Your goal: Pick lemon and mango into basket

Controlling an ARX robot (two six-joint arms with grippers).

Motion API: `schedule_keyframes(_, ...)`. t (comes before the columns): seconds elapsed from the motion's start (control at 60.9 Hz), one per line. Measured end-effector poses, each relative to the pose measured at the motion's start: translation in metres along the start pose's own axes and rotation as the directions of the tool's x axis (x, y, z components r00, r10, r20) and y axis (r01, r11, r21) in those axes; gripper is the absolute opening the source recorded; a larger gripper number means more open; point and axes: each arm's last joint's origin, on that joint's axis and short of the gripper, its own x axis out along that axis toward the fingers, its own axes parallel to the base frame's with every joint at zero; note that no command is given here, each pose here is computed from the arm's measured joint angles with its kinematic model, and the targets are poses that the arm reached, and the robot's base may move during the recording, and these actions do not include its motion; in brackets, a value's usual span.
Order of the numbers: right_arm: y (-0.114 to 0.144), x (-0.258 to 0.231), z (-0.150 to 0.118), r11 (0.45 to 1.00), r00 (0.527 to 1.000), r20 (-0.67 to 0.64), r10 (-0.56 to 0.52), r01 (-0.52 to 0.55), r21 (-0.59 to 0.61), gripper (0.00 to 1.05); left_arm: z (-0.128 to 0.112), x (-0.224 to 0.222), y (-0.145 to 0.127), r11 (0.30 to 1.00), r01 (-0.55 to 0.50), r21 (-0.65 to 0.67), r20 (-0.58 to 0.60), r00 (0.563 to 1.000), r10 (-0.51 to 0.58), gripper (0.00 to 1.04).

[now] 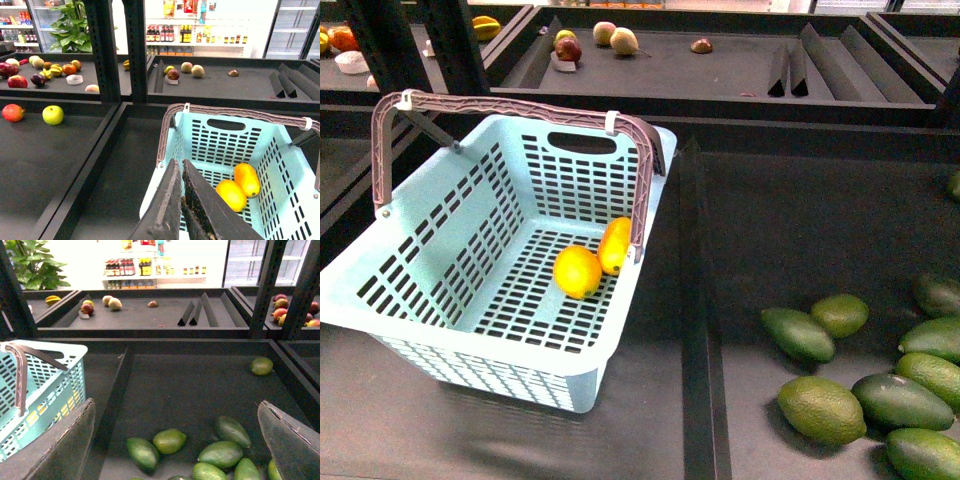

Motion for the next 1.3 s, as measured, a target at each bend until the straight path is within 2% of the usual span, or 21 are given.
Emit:
schedule_keyframes(0.723, 0.0, 0.0, 0.0, 1.0, 1.0, 0.0, 0.0, 0.0, 0.0, 0.96, 0.001, -0.021, 0.0, 1.0, 0.0, 0.0, 0.006, 1.0, 0.0, 0.03)
schedule_keyframes(0.788, 0.0, 0.0, 0.0, 1.0, 1.0, 0.0, 0.0, 0.0, 0.0, 0.96, -0.003, -0.028, 0.0, 1.0, 0.0, 0.0, -0.027, 1.0, 0.0, 0.03)
schedule_keyframes(1.297, 0.0, 0.0, 0.0, 1.0, 1.0, 0.0, 0.0, 0.0, 0.0, 0.96, -0.001, -0.032, 0.0, 1.0, 0.0, 0.0, 0.002, 1.0, 0.0, 0.03)
